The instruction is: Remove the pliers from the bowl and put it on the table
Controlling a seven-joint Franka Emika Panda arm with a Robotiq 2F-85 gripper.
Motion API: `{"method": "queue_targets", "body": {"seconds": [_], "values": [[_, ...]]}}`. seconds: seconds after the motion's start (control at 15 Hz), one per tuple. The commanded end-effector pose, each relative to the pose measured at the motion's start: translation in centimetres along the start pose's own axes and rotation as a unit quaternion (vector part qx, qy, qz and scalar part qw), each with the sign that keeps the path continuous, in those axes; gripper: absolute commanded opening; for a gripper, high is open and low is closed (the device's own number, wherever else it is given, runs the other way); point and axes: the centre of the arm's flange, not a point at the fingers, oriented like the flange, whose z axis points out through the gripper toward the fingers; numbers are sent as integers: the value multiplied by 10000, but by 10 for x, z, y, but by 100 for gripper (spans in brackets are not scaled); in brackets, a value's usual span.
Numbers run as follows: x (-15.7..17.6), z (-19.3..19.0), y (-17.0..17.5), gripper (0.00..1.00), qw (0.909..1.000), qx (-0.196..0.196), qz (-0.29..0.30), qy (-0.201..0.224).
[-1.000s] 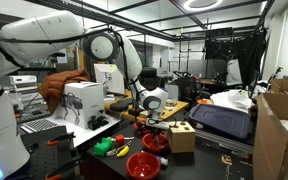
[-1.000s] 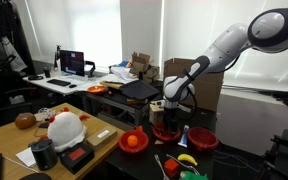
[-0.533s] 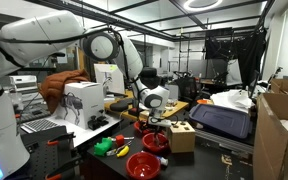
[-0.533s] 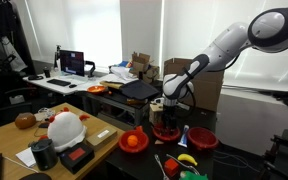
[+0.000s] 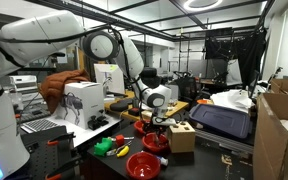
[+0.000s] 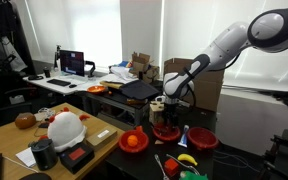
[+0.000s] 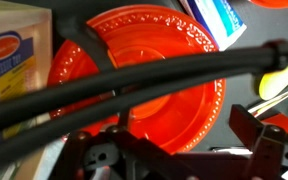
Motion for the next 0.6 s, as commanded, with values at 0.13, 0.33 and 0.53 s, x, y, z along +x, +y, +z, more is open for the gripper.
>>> {"method": "queue_targets", "body": {"seconds": [0.13,0.33,0.53], "values": [[-1,5,-1,100,9990,-109,-422,-87],[2,7,0,100,9984,-157,-531,-58],[1,14,3,100,9981,-173,-592,-40]]}}
